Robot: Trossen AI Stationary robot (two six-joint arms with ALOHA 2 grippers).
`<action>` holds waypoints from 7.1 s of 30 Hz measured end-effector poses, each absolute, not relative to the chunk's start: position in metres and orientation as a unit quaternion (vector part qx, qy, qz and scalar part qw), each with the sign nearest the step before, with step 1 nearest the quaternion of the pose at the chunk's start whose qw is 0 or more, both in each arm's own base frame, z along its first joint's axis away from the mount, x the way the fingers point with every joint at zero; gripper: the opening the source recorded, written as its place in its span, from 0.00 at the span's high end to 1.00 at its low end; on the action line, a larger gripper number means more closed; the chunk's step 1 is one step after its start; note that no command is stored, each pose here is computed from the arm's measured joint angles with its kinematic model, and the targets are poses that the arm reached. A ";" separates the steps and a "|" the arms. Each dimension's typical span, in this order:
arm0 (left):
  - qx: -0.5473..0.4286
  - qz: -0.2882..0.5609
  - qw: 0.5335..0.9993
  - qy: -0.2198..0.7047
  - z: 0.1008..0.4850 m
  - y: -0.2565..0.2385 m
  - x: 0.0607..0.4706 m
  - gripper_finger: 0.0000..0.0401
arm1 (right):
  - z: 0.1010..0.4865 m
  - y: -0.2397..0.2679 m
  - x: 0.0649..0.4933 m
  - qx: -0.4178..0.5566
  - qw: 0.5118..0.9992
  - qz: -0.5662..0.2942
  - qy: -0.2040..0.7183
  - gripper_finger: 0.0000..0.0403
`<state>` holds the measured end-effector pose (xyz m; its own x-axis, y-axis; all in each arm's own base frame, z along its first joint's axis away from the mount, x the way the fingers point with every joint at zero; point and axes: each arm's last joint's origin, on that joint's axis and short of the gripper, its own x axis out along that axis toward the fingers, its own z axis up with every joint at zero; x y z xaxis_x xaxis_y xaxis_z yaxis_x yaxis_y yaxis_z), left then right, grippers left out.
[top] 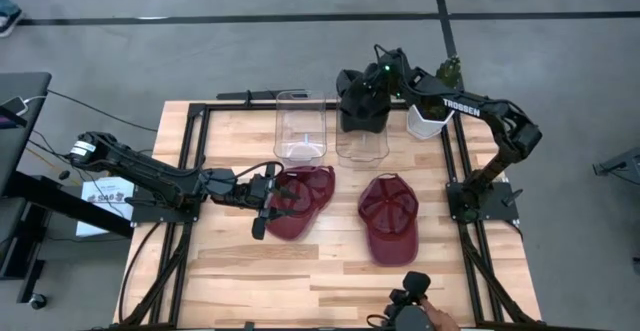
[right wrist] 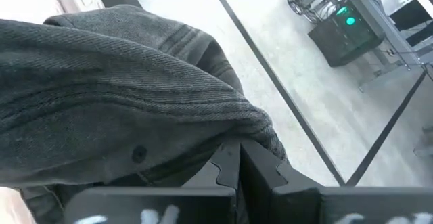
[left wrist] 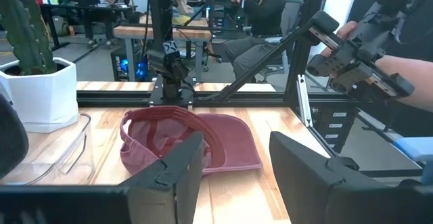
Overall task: Pick & Place hat
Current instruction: Put the black cap into the right transparent bin, then put the red cap into the left transparent bin
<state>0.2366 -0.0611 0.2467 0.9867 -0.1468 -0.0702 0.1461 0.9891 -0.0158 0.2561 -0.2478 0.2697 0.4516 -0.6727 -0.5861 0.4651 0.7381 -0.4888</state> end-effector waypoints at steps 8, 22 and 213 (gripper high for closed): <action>-0.005 -0.073 0.997 0.036 0.247 -0.061 0.237 0.58 | 0.267 -0.245 0.255 -0.125 0.839 -0.329 0.415 1.00; -0.004 -0.073 0.997 0.040 0.246 -0.061 0.236 0.58 | 0.295 -0.218 0.246 -0.144 0.844 -0.310 0.413 1.00; 0.196 0.485 0.843 0.125 0.243 -0.023 0.331 0.61 | 0.219 0.065 0.242 0.073 0.973 -0.100 0.194 0.99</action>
